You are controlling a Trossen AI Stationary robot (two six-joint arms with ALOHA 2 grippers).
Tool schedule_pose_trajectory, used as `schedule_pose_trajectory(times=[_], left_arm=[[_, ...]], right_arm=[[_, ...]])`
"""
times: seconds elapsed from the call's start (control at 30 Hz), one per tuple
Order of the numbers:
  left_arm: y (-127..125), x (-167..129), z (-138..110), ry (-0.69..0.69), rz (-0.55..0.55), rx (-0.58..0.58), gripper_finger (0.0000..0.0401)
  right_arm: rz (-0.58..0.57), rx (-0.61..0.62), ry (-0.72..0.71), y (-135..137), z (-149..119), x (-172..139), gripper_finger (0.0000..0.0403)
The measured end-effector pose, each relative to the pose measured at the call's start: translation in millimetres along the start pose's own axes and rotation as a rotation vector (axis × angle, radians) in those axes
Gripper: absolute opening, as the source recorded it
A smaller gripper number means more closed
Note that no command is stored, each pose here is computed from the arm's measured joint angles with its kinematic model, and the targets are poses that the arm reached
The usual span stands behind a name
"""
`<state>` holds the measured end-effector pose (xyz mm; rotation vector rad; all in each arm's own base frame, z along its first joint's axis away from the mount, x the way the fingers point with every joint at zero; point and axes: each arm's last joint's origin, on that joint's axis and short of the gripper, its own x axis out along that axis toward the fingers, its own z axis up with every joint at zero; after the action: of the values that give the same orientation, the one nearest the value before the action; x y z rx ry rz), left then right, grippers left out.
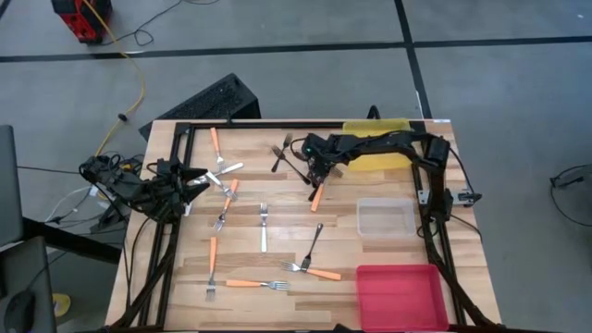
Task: Sort silverware by color (type)
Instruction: Put the black fork into the red bin
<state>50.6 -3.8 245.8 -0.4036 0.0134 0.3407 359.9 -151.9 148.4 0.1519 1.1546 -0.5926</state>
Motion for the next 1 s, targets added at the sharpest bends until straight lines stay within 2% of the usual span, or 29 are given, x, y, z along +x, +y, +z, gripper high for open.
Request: schedule_pose_trajectory(times=[0.57, 0.7, 1.0], left_arm=[[1, 0, -1, 0.003, 0.015, 0.010, 0.0268], [1, 0, -1, 0.005, 0.017, 0.005, 0.0268], [1, 0, -1, 0.007, 0.017, 0.005, 0.0268]], right_arm=[[0.015, 0.015, 0.045, -10, -3, 10, 0.0256], [0.018, 0.020, 0.055, -12, -4, 11, 0.0224], [0.029, 0.019, 0.053, -12, -4, 11, 0.0125]])
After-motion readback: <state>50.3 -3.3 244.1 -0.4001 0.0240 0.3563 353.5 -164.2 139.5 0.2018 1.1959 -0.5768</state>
